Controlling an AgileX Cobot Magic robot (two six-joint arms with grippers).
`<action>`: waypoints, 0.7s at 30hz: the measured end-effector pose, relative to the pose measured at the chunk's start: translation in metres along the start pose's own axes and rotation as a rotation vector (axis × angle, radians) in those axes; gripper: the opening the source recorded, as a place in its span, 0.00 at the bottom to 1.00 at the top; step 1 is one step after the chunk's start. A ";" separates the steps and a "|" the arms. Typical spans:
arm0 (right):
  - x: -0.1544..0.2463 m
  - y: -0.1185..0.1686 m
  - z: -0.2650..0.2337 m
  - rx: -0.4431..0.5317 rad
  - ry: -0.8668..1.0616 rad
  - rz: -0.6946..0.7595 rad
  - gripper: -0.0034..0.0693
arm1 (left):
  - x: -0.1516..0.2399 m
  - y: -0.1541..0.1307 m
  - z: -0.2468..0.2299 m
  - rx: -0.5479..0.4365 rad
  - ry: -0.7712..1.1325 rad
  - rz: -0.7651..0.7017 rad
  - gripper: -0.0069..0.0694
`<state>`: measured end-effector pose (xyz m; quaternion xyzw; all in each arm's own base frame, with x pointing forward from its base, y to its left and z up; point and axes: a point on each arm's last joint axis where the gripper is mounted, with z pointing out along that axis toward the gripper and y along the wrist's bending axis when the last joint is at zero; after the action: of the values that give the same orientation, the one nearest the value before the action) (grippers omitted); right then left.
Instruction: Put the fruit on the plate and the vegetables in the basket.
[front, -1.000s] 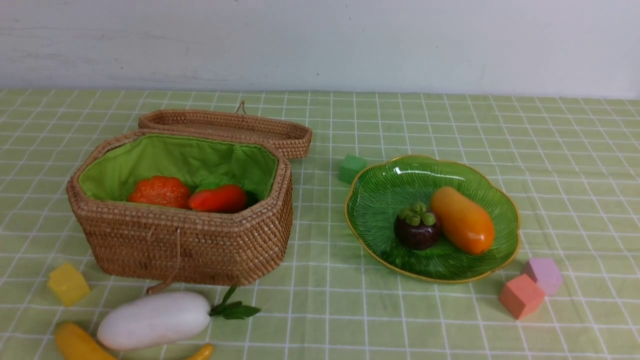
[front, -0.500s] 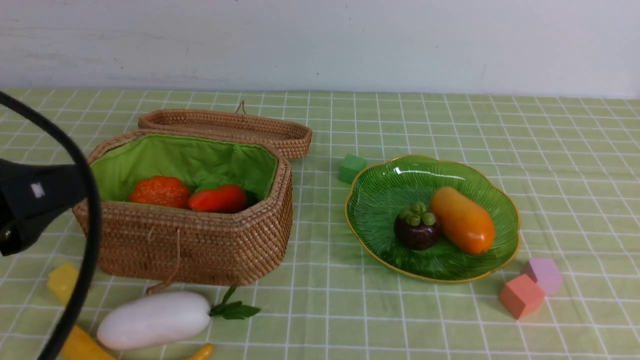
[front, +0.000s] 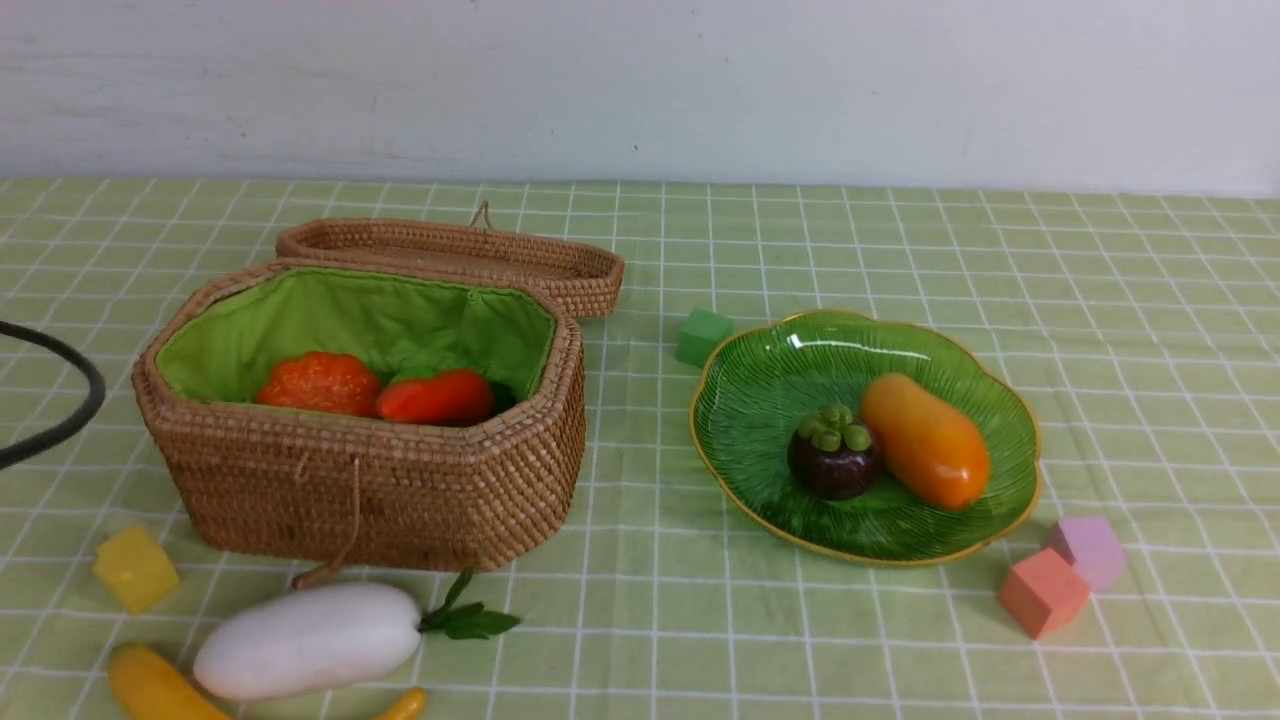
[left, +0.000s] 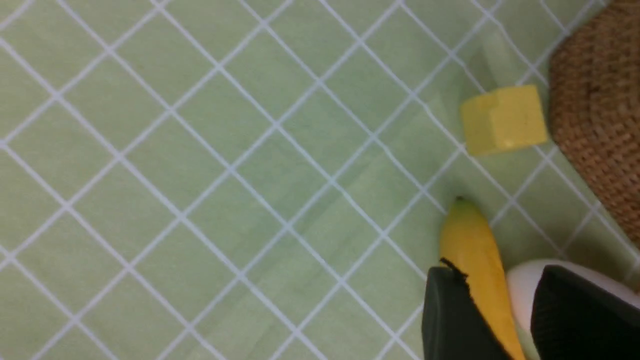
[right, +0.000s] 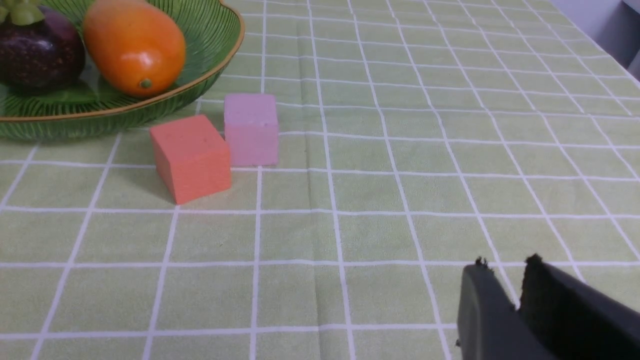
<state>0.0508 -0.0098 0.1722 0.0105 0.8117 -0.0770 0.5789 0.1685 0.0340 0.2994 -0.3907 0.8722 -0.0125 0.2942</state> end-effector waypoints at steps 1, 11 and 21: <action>0.000 0.000 0.000 0.000 0.000 0.000 0.23 | -0.001 0.000 0.000 -0.004 -0.006 -0.002 0.40; 0.000 0.000 0.000 0.000 0.000 0.000 0.25 | 0.003 -0.008 -0.001 0.050 0.015 -0.018 0.40; 0.000 0.000 0.000 0.000 0.000 -0.001 0.26 | 0.008 -0.011 0.000 0.074 0.074 -0.052 0.40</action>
<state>0.0508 -0.0098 0.1722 0.0102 0.8116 -0.0774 0.5789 0.1720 0.0212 0.2978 -0.4015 0.8708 -0.0669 0.2757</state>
